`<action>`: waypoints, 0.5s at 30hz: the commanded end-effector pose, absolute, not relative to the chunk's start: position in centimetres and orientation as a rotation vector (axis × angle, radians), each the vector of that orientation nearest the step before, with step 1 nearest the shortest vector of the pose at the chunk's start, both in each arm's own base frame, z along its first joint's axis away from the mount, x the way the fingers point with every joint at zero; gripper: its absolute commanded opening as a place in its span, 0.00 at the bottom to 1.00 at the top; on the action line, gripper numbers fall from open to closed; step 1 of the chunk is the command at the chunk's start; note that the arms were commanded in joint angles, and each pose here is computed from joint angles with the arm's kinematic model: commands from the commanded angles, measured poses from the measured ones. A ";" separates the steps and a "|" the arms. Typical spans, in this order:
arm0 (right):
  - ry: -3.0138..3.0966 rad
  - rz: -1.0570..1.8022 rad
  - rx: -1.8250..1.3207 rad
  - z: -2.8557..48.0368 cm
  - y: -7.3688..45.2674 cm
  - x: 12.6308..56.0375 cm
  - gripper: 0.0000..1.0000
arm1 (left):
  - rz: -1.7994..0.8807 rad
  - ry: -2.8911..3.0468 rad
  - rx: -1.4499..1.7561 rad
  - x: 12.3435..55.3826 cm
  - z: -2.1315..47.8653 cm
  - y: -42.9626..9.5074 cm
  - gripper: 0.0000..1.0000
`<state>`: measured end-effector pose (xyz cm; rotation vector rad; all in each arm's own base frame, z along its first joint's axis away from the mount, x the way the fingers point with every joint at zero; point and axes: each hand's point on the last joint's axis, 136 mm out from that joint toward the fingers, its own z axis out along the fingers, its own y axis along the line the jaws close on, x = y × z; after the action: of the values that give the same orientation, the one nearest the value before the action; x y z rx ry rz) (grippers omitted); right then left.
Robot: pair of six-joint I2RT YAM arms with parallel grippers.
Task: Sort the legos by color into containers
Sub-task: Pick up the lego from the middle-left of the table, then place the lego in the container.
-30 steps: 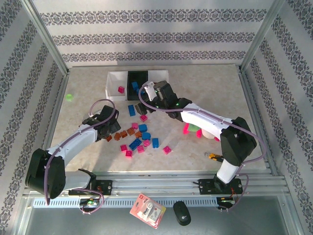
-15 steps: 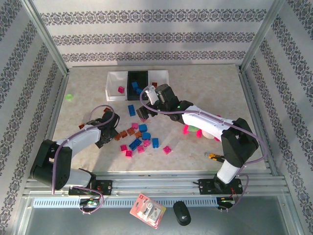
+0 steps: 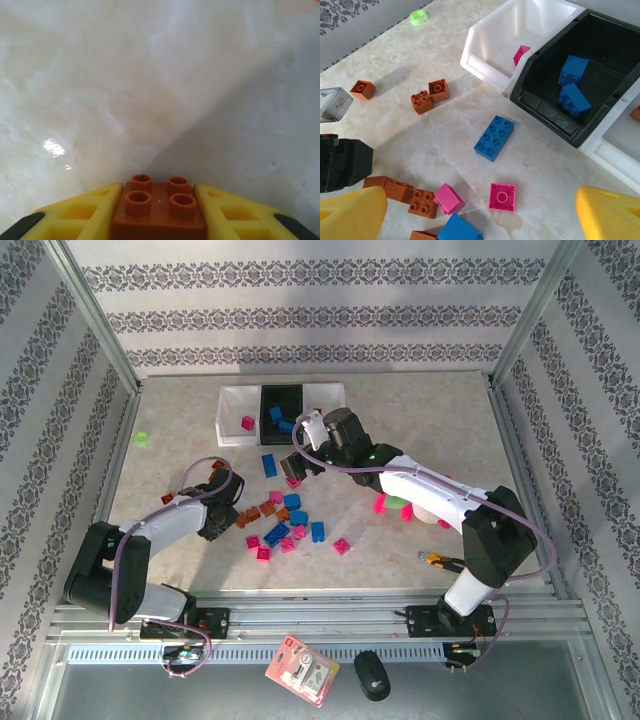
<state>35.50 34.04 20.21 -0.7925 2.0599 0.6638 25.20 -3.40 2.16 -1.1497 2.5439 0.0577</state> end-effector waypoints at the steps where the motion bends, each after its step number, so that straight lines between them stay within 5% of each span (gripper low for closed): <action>1: 1.972 0.706 -0.779 23.8 34.0 35.4 0.96 | 0.072 2.542 -1.067 25.7 4.1 -2.9 0.35; 15: 1.986 0.685 -0.647 24.3 29.9 34.8 0.96 | -0.124 2.467 -0.797 34.3 11.4 -8.5 0.29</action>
<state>34.93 30.91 23.33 -0.6978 2.0065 0.6801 32.98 -7.01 10.70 -0.8867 2.4531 -0.1157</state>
